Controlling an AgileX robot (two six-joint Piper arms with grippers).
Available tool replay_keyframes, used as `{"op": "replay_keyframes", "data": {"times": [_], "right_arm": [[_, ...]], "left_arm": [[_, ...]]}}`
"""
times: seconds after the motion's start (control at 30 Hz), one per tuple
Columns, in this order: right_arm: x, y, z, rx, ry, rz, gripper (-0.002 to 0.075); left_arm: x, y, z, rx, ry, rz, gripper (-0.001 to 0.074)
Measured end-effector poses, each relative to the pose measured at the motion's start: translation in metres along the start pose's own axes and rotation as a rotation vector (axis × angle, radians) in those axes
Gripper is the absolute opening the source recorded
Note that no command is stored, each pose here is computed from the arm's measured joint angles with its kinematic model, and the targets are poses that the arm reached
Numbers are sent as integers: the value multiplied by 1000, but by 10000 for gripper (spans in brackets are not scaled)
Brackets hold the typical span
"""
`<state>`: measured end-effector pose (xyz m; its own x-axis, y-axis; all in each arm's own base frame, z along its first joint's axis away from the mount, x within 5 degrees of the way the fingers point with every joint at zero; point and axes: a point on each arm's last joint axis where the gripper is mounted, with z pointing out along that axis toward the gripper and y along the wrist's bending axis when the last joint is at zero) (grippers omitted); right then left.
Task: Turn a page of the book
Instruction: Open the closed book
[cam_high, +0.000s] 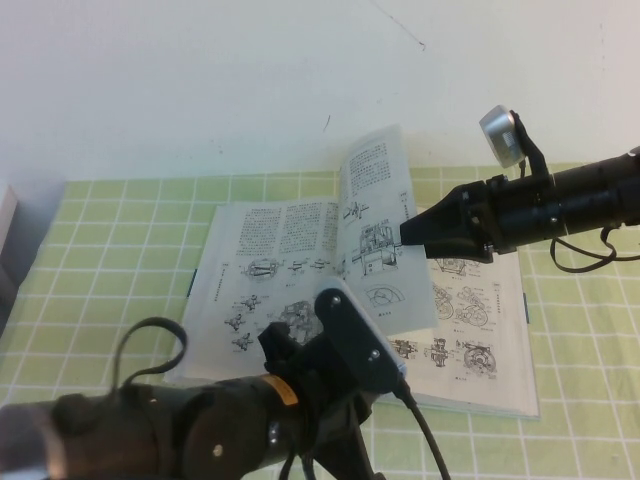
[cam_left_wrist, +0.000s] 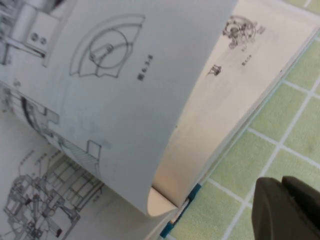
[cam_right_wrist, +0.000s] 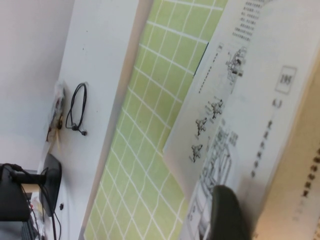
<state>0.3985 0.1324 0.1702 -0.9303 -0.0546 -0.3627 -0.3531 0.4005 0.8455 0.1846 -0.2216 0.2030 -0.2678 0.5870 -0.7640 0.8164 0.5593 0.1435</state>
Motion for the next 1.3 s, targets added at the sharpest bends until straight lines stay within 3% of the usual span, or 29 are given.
{"op": "replay_keyframes", "data": {"times": [0.57,0.83,1.17,1.3], "right_arm": [[-1,1,0,-15,-15,-1,387],[1,5,0,-50,8,-9,387],[4,4,-3,-59,46,-23,387],[14,-6,-5,35,163,-77,386]], "left_arm": [[14,11,52,-162,20,-84,-4],[11,17,54,-229,-23,-95,-4],[13,26,52,-329,-32,-238,-4],[20,27,51,-356,12,-381,-4]]}}
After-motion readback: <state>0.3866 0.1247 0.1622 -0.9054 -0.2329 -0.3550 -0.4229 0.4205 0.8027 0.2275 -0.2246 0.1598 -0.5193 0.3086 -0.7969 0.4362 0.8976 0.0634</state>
